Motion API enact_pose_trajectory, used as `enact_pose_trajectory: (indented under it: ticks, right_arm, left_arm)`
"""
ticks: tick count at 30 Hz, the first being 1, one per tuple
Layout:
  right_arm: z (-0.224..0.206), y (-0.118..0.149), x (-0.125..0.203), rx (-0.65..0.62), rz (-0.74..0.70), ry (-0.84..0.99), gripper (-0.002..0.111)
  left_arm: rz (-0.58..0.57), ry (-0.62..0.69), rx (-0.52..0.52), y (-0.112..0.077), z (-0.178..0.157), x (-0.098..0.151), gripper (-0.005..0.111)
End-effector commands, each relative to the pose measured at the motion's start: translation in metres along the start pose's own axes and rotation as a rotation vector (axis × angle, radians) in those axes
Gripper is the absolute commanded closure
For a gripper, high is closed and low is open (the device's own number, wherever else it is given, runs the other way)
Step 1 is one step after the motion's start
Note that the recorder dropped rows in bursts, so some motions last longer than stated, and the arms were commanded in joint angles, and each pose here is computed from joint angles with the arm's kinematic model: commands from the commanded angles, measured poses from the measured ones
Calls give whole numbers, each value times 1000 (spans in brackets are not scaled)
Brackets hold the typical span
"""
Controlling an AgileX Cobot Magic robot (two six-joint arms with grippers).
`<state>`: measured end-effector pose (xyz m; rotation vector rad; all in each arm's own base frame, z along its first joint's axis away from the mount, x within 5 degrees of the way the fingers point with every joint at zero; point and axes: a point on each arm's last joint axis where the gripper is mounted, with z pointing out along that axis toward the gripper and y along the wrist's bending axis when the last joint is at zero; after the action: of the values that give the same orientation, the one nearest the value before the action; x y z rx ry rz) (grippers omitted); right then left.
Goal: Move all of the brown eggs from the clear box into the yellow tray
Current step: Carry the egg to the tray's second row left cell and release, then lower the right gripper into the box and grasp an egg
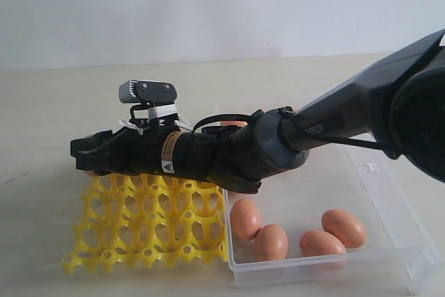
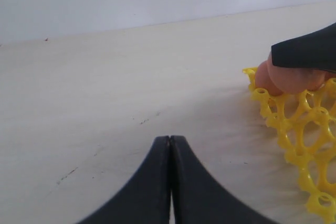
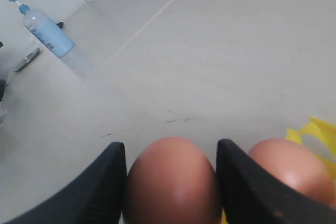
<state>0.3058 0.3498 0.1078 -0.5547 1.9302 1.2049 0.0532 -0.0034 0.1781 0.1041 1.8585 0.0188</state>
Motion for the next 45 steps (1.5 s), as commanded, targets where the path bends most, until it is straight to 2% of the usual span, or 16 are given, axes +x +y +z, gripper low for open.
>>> enact_pose_trajectory:
  ticks: [1,23,26,29,30,32,34,36,39,41,43,45]
  right_arm:
    - [1,0,-1,9,12,-10,73]
    - [1,-5,-2,53,57,-10,48]
    - [1,-3,-3,46,44,-5,50]
    - [-6,10,-18,24,-1,-5,62]
    - [-11,20,-31,22,-20,-7,69]
    - [-22,31,-50,70,-67,6,81]
    - [-42,45,-77,182,-135,26,95]
    - [-68,52,-101,358,-179,51,109]
    - [-115,51,-126,645,-237,143,108]
    - [-141,43,-130,799,-227,263,108]
    - [-160,36,-128,869,-203,395,108]
    - [-170,29,-123,872,-168,515,108]
  left_arm:
    - [-7,-19,1,0,-1,-3,107]
    - [-7,-19,1,0,-1,-3,107]
    - [-7,-19,1,0,-1,-3,107]
    - [-7,-19,1,0,-1,-3,107]
    - [-7,-19,1,0,-1,-3,107]
    - [-7,-19,1,0,-1,-3,107]
    - [-7,-19,1,0,-1,-3,107]
    - [-7,-19,1,0,-1,-3,107]
    - [-7,-19,1,0,-1,-3,107]
    - [-7,-19,1,0,-1,-3,107]
    - [-7,-19,1,0,-1,-3,107]
    - [-7,-19,1,0,-1,-3,107]
